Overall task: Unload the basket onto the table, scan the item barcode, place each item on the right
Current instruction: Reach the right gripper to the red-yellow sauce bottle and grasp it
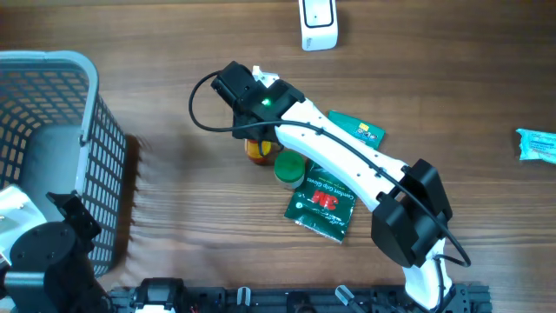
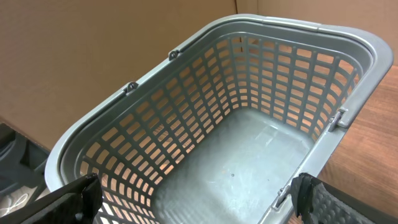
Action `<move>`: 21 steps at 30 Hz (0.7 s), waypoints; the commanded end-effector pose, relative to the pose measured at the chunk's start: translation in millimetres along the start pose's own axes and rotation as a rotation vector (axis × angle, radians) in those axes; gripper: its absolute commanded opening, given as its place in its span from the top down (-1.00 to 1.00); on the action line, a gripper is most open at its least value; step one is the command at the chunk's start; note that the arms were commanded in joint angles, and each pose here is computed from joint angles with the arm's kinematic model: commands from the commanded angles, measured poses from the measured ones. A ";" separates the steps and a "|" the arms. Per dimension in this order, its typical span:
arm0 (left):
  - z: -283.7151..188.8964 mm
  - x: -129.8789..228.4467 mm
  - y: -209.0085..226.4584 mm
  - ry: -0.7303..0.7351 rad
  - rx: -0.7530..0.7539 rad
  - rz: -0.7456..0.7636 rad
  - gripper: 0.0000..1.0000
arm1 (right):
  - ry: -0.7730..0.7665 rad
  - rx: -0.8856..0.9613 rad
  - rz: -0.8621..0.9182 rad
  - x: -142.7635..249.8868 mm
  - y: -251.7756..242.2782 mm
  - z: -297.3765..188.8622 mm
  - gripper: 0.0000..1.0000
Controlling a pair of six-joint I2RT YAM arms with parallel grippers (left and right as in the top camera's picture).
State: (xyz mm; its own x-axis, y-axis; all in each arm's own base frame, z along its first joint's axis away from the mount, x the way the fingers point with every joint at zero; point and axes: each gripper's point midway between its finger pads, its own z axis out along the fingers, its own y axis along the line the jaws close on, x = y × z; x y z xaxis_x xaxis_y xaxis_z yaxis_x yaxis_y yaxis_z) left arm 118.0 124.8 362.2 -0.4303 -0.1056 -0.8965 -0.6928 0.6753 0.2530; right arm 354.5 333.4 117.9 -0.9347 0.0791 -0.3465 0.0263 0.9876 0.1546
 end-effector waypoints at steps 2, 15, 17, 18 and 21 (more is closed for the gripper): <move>-1.0 -1.9 4.4 -0.006 -0.018 -0.003 -1.00 | -0.006 0.046 -0.001 -0.2 -7.8 9.5 0.38; -1.0 -1.9 4.4 -0.006 -0.018 -0.003 -1.00 | -0.269 0.230 0.072 -116.1 -131.4 -100.7 0.23; -1.0 -1.9 4.3 -0.006 -0.018 -0.003 -1.00 | -0.261 0.299 0.155 -128.3 -178.9 -106.5 0.22; -1.0 -1.9 4.3 -0.006 -0.018 -0.003 -1.00 | -0.253 0.330 0.200 -133.8 -203.0 -106.8 0.21; -1.0 -1.9 4.4 -0.006 -0.018 -0.003 -1.00 | -0.263 0.388 0.310 -150.0 -261.1 -110.9 0.15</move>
State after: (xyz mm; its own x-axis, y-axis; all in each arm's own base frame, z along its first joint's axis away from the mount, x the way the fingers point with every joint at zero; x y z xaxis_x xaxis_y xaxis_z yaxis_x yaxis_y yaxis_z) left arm 118.0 124.8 362.2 -0.4303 -0.1056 -0.8965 -0.6928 0.6753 0.2530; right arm 438.8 92.9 212.9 -0.8019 0.3087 -0.5116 0.3818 0.9233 -0.0412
